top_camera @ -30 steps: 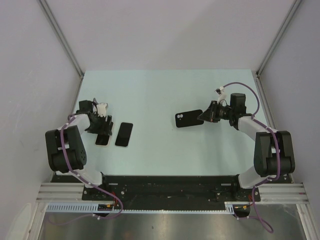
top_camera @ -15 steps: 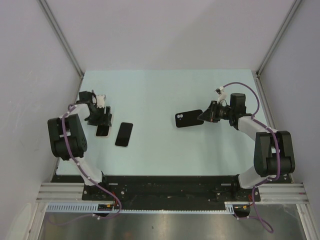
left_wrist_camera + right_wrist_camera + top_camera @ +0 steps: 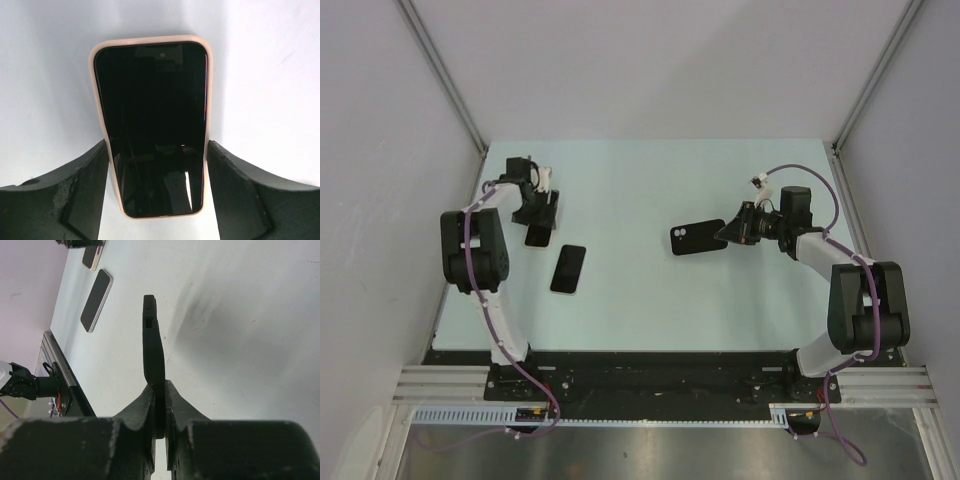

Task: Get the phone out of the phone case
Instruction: Move the phone to the center of the board.

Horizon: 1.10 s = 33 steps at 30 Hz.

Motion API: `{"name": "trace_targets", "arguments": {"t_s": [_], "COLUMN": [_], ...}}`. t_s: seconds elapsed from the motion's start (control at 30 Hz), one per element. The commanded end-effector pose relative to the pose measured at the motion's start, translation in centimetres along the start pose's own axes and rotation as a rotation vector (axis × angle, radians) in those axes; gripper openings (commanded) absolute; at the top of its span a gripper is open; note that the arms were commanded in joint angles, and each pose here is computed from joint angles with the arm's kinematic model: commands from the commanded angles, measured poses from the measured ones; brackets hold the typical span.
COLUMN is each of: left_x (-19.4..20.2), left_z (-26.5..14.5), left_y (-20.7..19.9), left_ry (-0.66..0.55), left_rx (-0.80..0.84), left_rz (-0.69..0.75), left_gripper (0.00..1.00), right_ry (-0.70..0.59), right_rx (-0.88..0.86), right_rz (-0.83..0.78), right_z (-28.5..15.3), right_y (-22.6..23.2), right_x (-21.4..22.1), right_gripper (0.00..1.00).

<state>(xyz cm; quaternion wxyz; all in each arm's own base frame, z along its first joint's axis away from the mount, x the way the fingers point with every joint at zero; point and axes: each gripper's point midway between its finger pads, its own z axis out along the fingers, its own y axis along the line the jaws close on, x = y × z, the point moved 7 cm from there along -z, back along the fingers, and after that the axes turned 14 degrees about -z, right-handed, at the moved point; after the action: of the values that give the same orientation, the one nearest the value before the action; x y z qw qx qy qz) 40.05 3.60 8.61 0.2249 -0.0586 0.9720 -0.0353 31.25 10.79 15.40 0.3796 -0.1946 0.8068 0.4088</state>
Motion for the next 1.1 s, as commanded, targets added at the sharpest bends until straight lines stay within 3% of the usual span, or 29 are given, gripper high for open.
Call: {"name": "trace_targets", "arguments": {"t_s": [0.0,0.33,0.57,1.0,1.07], "left_x": [-4.5,-6.2,-3.6,-1.7,-2.0], "left_z": [0.4,1.2,0.2,0.0,-0.9], "left_y": [-3.7,-13.7,-20.3,-22.3,-22.6], "left_ry": [-0.114,-0.140,-0.105,-0.084,-0.101], "left_rx": [0.016,0.158,0.290,0.307,0.330], "left_rz": [0.023,0.200,0.307,0.379,0.390], "left_gripper": [0.49,0.51,0.56,1.00,1.00], "right_ry": [-0.044,-0.051,-0.052,-0.062,-0.061], "right_rx": [-0.020,-0.025,-0.023,-0.028,-0.028], "right_rz": [-0.079,-0.094,-0.099,-0.118,-0.116], "right_z": [-0.5,-0.7,-0.8,-1.1,-1.1], "right_y": [1.0,1.3,1.3,1.7,1.7], "right_x": [-1.7,-1.9,-2.0,-2.3,-2.3], "right_gripper": [0.00,0.00,0.00,0.00,0.00]}}
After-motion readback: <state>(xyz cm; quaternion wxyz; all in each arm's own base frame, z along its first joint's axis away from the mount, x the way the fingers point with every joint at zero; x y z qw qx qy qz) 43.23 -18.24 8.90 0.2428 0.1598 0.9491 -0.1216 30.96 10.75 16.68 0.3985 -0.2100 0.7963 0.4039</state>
